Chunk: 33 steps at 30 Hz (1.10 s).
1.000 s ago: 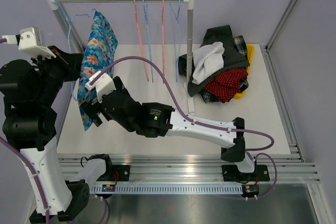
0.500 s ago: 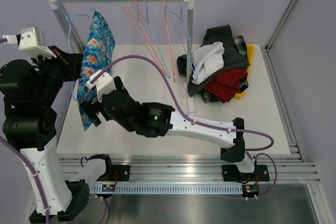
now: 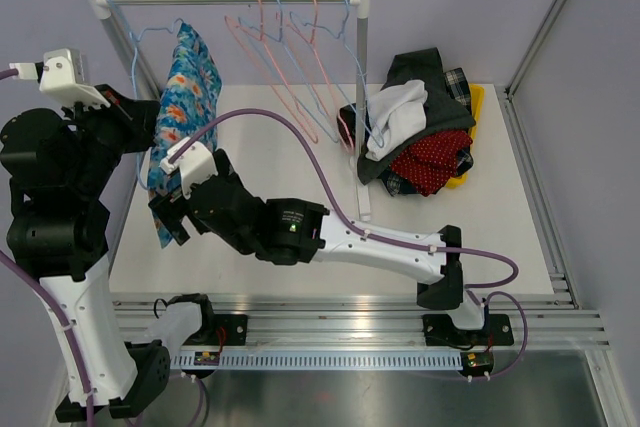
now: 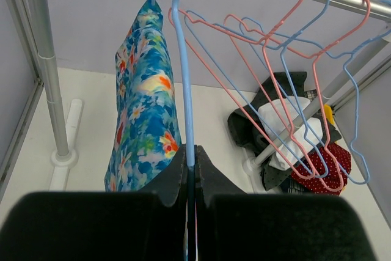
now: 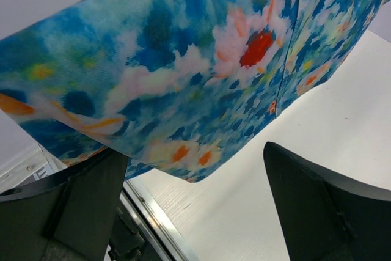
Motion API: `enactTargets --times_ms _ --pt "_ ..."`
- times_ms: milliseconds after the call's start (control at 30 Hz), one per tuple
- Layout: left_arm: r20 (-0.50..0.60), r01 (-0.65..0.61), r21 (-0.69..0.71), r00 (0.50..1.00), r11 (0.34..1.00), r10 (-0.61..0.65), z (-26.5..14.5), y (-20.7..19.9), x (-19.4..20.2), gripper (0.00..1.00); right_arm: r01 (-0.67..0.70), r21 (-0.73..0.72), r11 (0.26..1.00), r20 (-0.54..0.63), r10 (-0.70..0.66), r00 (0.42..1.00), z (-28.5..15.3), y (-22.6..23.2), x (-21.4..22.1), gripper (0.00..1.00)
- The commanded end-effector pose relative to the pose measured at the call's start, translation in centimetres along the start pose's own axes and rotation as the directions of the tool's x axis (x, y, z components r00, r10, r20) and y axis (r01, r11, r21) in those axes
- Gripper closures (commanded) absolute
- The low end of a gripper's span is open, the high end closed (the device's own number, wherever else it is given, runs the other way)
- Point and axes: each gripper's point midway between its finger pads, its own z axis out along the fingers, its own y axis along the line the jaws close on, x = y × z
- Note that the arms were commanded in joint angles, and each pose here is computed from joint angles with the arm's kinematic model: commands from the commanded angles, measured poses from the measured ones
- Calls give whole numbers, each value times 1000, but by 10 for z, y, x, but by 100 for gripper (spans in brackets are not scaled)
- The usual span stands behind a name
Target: Remove the skirt from the hanger
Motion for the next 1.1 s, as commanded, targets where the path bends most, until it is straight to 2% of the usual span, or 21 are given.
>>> enactTargets --times_ms 0,167,200,333,367,433,467,500,533,700,733,800,833,900,933,1000,1033,1067 --pt "134 -38 59 990 998 30 -6 -15 -34 100 -14 -6 1000 50 14 999 2 9 -14 1" --pt "138 -47 59 990 997 38 -11 -16 -35 100 23 79 997 70 -29 997 7 -6 -17 1" --pt "144 -51 60 989 997 42 -12 -17 -37 100 30 91 995 75 -37 997 8 -8 -18 3" --pt "145 -52 59 988 997 43 -14 -17 -37 100 42 146 988 80 -54 995 12 -26 -22 52" --pt "145 -52 59 988 997 43 -14 -17 -37 100 43 162 986 79 -56 995 13 -31 -21 68" --pt "147 -51 59 988 997 41 -15 -17 -37 100 38 181 983 82 -54 995 14 -39 -22 79" --pt "147 -51 62 988 997 42 -15 -18 -37 100 29 190 981 92 -47 995 15 -44 -25 90" --pt "147 -51 64 988 997 42 -15 -18 -37 100 29 197 980 91 -47 995 16 -47 -25 97" --pt "147 -51 64 988 997 42 -15 -18 -37 100 32 204 978 86 -50 995 17 -50 -22 100" --pt "143 -58 55 988 997 50 -15 -16 -35 100 37 220 975 79 -56 995 13 -57 -15 100" --pt "146 -58 51 988 997 50 -15 -16 -36 100 55 231 971 42 -66 997 15 -60 4 100" --pt "149 -60 52 987 997 52 -16 -16 -38 100 37 232 972 36 -46 998 7 -66 12 100" --pt "149 -60 52 987 997 52 -15 -16 -38 100 51 238 970 -32 -45 998 10 -69 51 100" --pt "152 -62 51 987 997 54 -16 -16 -40 100 -8 241 971 -60 24 998 1 -74 75 100" --pt "155 -62 48 986 997 54 -16 -16 -40 100 19 250 968 -138 16 990 -1 -79 117 100" --pt "155 -61 42 986 997 54 -15 -15 -41 100 -12 262 965 -178 61 982 -13 -83 147 100" --pt "159 -62 41 986 997 54 -16 -15 -42 100 -19 278 961 -232 86 969 -21 -86 186 100" --pt "158 -61 40 986 997 54 -15 -15 -43 100 -36 279 960 -235 104 967 -27 -87 194 100"
